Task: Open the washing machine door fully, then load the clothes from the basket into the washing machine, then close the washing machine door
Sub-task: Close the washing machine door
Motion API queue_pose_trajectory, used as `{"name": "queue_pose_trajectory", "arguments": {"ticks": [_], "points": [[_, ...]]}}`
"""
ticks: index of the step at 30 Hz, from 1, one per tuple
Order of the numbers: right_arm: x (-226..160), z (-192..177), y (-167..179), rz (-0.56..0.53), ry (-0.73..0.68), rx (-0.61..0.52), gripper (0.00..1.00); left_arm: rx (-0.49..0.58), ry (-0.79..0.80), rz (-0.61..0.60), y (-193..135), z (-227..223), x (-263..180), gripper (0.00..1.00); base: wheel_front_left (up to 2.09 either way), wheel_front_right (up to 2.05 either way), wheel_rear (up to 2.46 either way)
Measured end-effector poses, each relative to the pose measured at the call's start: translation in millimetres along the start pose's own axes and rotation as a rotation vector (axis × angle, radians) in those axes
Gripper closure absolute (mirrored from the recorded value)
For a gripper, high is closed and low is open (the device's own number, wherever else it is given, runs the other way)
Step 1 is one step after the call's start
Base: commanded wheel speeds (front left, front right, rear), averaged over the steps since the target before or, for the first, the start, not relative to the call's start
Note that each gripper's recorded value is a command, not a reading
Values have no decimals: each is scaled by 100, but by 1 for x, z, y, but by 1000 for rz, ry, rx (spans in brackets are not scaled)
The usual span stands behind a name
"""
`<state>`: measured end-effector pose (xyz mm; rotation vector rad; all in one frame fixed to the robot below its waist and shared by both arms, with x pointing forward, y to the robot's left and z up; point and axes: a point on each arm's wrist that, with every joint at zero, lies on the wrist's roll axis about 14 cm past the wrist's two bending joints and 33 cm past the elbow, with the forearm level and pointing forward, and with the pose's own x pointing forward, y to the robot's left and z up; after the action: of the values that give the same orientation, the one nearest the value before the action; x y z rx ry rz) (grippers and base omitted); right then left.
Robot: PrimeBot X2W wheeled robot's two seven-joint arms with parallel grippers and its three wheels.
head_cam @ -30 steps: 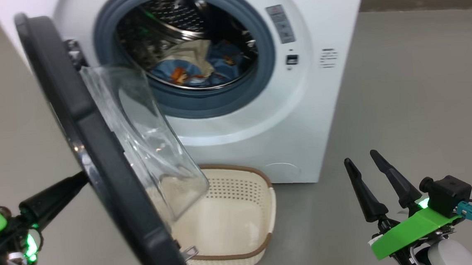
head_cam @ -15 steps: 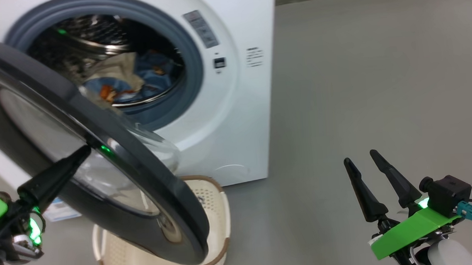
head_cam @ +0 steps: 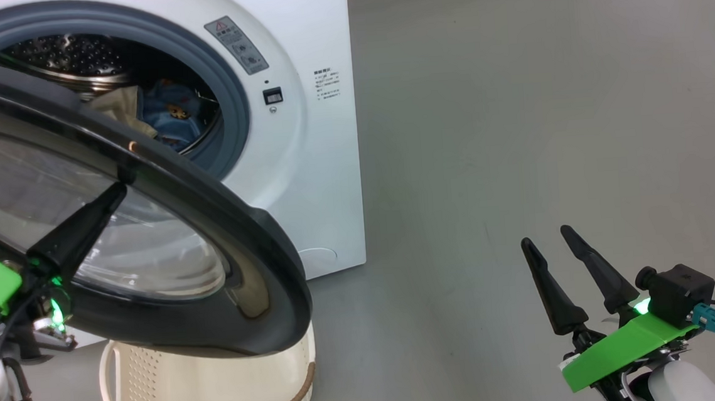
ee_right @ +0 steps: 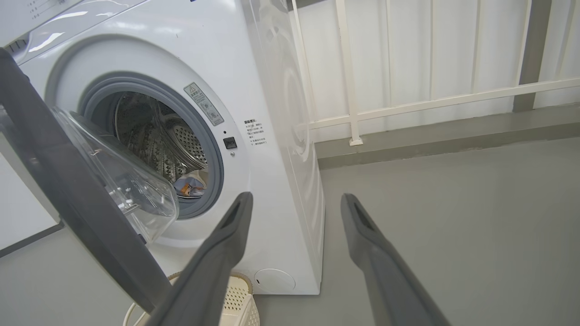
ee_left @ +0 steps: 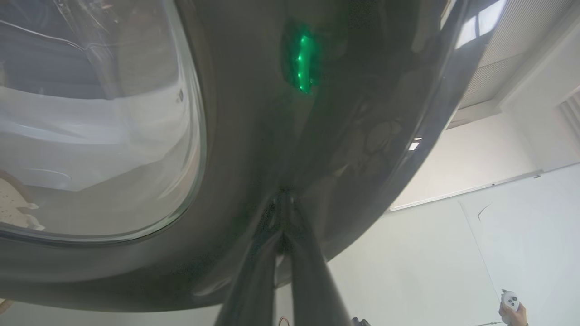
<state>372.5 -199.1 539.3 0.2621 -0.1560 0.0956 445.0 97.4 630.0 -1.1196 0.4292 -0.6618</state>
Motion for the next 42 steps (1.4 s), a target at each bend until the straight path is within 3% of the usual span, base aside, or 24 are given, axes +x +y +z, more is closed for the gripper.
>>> {"name": "queue_pose_trajectory", "arguments": {"ticks": [11, 19, 21, 22, 24, 25, 26, 30, 42], "points": [[6, -2, 10, 31, 2, 7, 0, 18, -35, -1, 0, 5, -5, 100, 0, 0, 0], [11, 1, 19, 57, -9, 12, 0, 97, -68, 23, -4, 15, -21, 100, 0, 0, 0], [12, 1, 22, 66, -10, 13, 0, 149, -85, 42, -3, 17, -28, 76, 0, 0, 0], [13, 1, 23, 71, -11, 14, 0, 162, -92, 49, -2, 18, -31, 76, 0, 0, 0], [15, 1, 27, 80, -11, 16, 0, 187, -108, 61, 1, 17, -37, 48, 0, 0, 0], [16, 1, 28, 85, -12, 17, 0, 200, -115, 68, 2, 17, -40, 18, 0, 0, 0], [17, 1, 29, 89, -12, 17, 0, 218, -125, 74, 3, 17, -43, 0, 0, 0, 0], [19, 0, 34, 102, -11, 20, 0, 348, -200, 137, 11, 25, -58, 0, 0, 0, 0], [21, -2, 33, 95, -9, 26, 0, 569, -428, 317, 50, 29, -86, 0, 0, 0, 0]]}}
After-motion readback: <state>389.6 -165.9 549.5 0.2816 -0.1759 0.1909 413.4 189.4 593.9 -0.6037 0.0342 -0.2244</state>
